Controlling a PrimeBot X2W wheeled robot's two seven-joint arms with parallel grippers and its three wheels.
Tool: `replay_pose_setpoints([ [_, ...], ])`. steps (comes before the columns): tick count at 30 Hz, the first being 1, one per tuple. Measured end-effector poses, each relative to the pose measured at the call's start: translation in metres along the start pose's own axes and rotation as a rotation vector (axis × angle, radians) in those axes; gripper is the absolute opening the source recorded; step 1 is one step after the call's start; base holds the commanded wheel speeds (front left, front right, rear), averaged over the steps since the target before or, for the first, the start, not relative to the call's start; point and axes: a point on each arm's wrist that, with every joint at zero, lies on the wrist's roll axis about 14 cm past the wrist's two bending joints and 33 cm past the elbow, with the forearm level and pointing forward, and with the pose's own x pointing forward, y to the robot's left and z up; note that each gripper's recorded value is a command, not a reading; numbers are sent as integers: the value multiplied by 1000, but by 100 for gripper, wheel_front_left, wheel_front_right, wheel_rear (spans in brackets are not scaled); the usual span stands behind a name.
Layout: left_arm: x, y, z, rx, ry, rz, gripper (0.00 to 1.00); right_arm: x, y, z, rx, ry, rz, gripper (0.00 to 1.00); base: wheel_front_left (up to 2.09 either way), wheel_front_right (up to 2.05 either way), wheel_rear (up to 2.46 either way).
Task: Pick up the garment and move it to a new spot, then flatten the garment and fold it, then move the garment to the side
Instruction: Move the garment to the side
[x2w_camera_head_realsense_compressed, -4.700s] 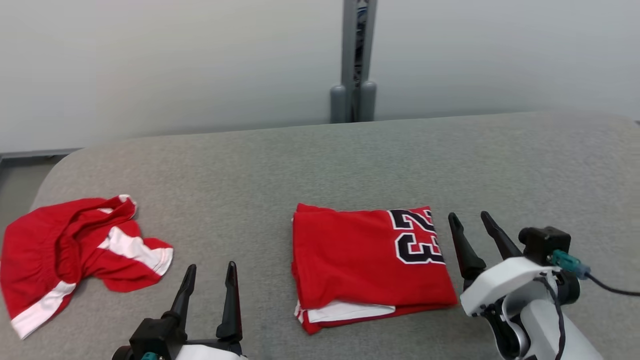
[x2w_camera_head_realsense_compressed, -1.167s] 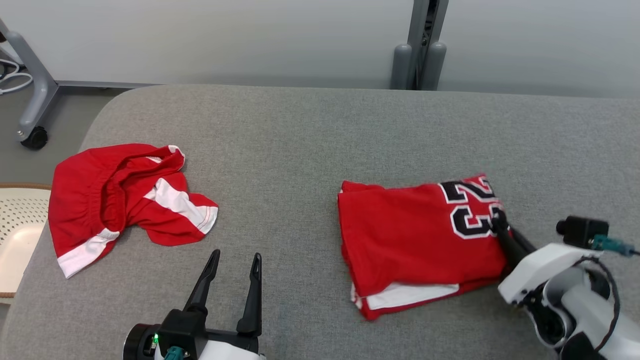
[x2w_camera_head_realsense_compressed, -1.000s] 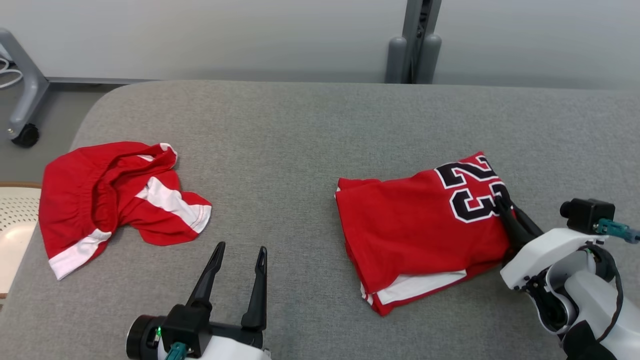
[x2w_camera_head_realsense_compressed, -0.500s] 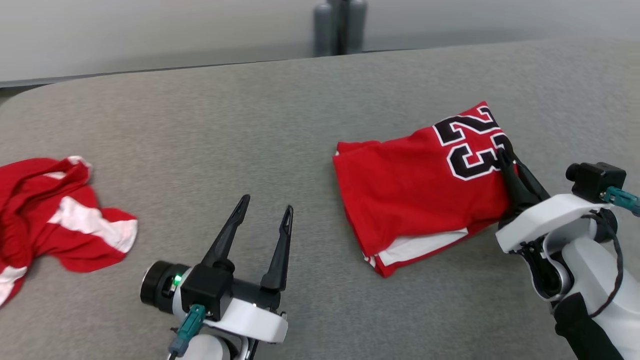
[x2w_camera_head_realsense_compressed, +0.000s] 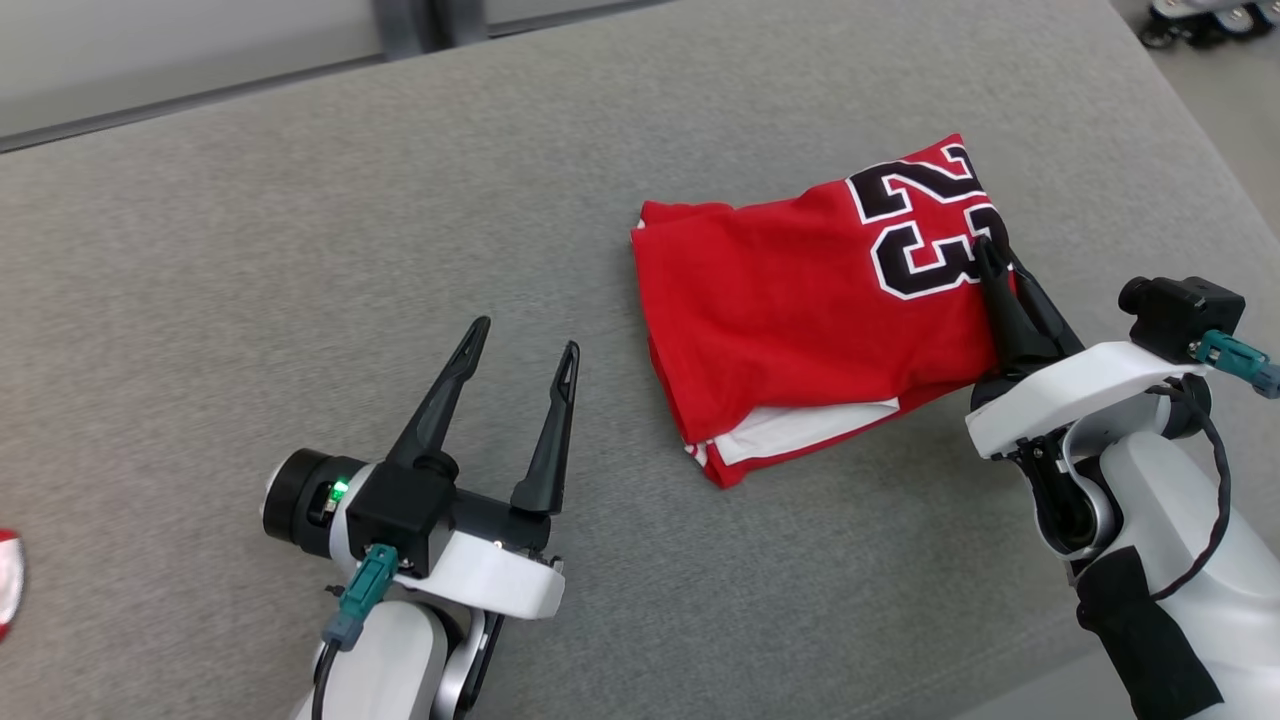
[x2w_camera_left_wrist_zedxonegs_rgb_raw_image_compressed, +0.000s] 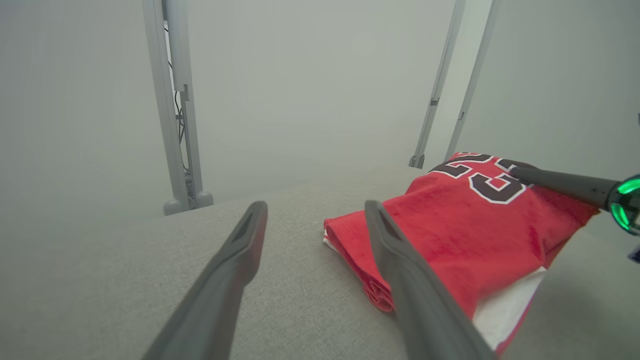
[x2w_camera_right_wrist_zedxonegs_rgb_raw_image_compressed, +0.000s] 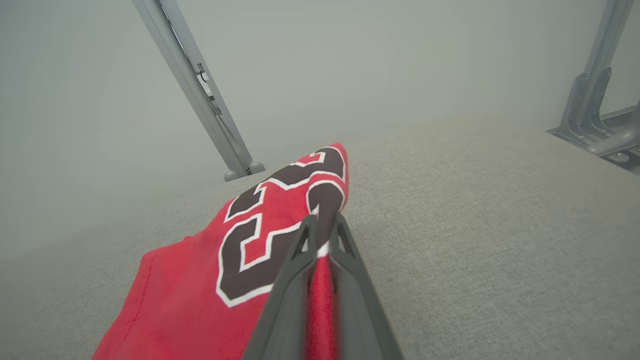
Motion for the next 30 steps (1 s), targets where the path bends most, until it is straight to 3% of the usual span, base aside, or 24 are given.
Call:
replay_pose_setpoints([
  [12, 40, -30, -20, -21, 0, -148, 100, 10, -51, 10, -90, -13, -125, 0, 0, 0, 0],
  [21, 69, -40, -3, -11, -74, -237, 100, 57, -82, 37, -275, -53, -160, 0, 0, 0, 0],
  [30, 81, -34, 8, -74, -136, -258, 100, 79, -137, 32, -442, -7, -259, 0, 0, 0, 0],
])
